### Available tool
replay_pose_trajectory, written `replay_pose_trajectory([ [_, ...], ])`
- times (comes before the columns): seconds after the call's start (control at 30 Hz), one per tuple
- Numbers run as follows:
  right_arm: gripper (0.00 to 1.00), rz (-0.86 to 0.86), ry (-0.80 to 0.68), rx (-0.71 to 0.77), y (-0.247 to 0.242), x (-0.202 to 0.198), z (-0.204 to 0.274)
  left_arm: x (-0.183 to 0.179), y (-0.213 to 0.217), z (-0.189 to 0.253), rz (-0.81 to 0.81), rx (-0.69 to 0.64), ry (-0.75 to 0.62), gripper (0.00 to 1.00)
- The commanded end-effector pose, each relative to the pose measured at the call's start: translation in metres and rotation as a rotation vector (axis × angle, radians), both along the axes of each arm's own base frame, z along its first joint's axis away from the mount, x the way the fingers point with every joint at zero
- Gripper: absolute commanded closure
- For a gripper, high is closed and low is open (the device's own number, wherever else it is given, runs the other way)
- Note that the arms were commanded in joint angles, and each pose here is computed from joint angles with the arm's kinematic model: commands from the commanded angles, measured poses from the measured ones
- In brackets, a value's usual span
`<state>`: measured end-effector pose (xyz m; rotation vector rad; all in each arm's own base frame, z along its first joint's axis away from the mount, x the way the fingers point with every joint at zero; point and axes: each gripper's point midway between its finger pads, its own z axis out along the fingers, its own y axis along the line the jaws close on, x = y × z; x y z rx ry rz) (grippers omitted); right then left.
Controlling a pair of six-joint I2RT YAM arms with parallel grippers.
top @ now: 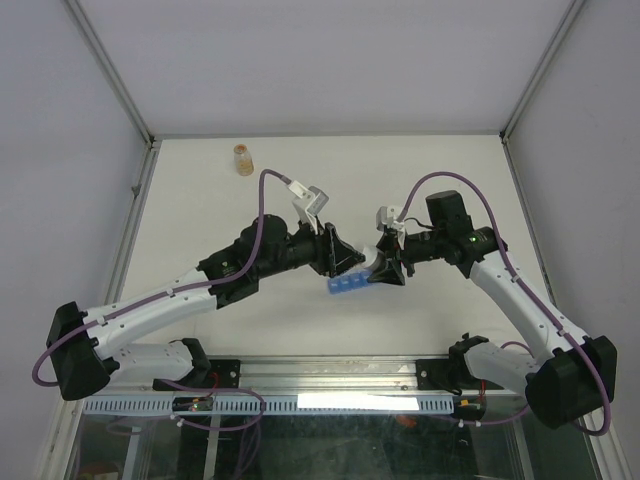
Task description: Sort the pills into containers
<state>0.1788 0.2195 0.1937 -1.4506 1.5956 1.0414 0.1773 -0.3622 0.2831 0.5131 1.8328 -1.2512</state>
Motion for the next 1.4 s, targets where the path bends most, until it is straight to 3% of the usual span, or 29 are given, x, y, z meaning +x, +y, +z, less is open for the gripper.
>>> replay_pose_trajectory([
  [0.0, 1.00, 0.000, -0.048, 0.031, 0.004, 0.008, 0.012, 0.007, 0.000, 0.029, 0.034, -0.040, -0.051, 0.54],
  [0.23, 1.00, 0.001, -0.045, 0.030, 0.004, 0.007, 0.011, 0.013, -0.007, 0.034, 0.034, -0.032, -0.080, 0.70],
  [0.43, 1.00, 0.003, -0.044, 0.032, 0.004, 0.007, 0.012, 0.007, -0.023, 0.027, -0.050, -0.004, -0.065, 0.96],
  [0.57, 1.00, 0.006, -0.045, 0.033, 0.004, 0.006, 0.012, 0.003, -0.024, 0.020, -0.073, 0.004, -0.044, 0.97],
  [0.67, 1.00, 0.005, -0.047, 0.033, 0.004, 0.006, 0.013, 0.003, -0.021, 0.023, -0.061, -0.003, -0.046, 0.94],
  [0.93, 1.00, 0.005, -0.052, 0.034, 0.003, 0.006, 0.014, 0.009, 0.004, 0.050, 0.048, -0.069, -0.105, 0.65],
  [1.23, 1.00, 0.007, -0.048, 0.035, 0.004, 0.005, 0.014, 0.010, 0.009, 0.024, 0.068, -0.026, -0.074, 0.38],
  [1.37, 1.00, 0.008, -0.050, 0.035, 0.004, 0.005, 0.014, 0.012, 0.000, 0.019, 0.046, 0.001, -0.066, 0.33],
])
